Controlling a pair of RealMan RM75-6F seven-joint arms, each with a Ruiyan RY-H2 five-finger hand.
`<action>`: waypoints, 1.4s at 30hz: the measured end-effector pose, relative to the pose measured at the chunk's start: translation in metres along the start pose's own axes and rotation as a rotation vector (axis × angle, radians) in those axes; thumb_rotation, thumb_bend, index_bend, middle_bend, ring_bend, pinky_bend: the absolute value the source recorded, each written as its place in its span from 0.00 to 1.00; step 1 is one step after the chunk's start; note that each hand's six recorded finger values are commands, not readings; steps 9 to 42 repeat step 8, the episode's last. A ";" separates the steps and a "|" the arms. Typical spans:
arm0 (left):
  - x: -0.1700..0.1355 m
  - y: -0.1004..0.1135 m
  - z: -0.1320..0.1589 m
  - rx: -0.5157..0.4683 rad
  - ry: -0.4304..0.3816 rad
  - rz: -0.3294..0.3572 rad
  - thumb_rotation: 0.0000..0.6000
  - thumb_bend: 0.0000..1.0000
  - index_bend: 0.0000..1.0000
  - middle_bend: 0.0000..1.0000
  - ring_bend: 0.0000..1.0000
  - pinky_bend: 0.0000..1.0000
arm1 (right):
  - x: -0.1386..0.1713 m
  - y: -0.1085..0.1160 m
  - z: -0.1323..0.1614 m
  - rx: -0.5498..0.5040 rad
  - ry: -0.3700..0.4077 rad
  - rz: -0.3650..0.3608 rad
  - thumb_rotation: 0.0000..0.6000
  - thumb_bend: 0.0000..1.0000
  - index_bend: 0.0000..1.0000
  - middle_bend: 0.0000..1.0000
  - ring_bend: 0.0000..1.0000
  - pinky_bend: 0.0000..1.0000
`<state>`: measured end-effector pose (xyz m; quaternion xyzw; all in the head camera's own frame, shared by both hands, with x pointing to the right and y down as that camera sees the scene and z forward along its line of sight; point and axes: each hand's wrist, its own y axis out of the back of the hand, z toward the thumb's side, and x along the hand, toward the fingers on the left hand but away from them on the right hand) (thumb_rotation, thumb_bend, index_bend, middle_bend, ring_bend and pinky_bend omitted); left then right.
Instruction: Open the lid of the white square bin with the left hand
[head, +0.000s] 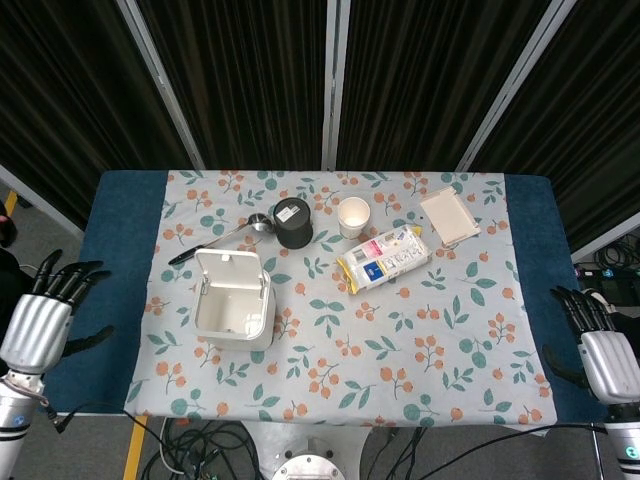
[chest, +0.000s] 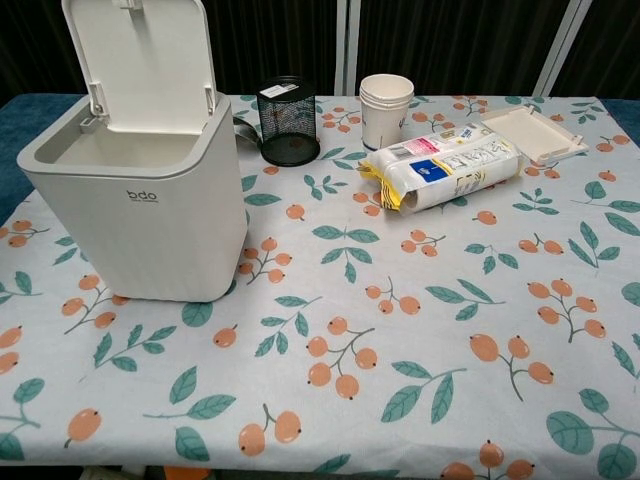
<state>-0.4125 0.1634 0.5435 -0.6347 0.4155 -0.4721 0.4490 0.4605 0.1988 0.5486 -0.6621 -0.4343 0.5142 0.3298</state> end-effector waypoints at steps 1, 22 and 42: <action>-0.004 -0.004 -0.007 0.008 0.033 -0.018 1.00 0.00 0.23 0.19 0.20 0.05 | 0.000 0.000 0.001 0.001 0.004 0.000 1.00 0.33 0.03 0.05 0.00 0.00; -0.049 -0.034 -0.036 0.052 0.237 -0.127 1.00 0.00 0.24 0.19 0.20 0.05 | -0.003 0.002 0.006 0.002 0.026 -0.006 1.00 0.34 0.03 0.05 0.00 0.00; -0.049 -0.034 -0.036 0.052 0.237 -0.127 1.00 0.00 0.24 0.19 0.20 0.05 | -0.003 0.002 0.006 0.002 0.026 -0.006 1.00 0.34 0.03 0.05 0.00 0.00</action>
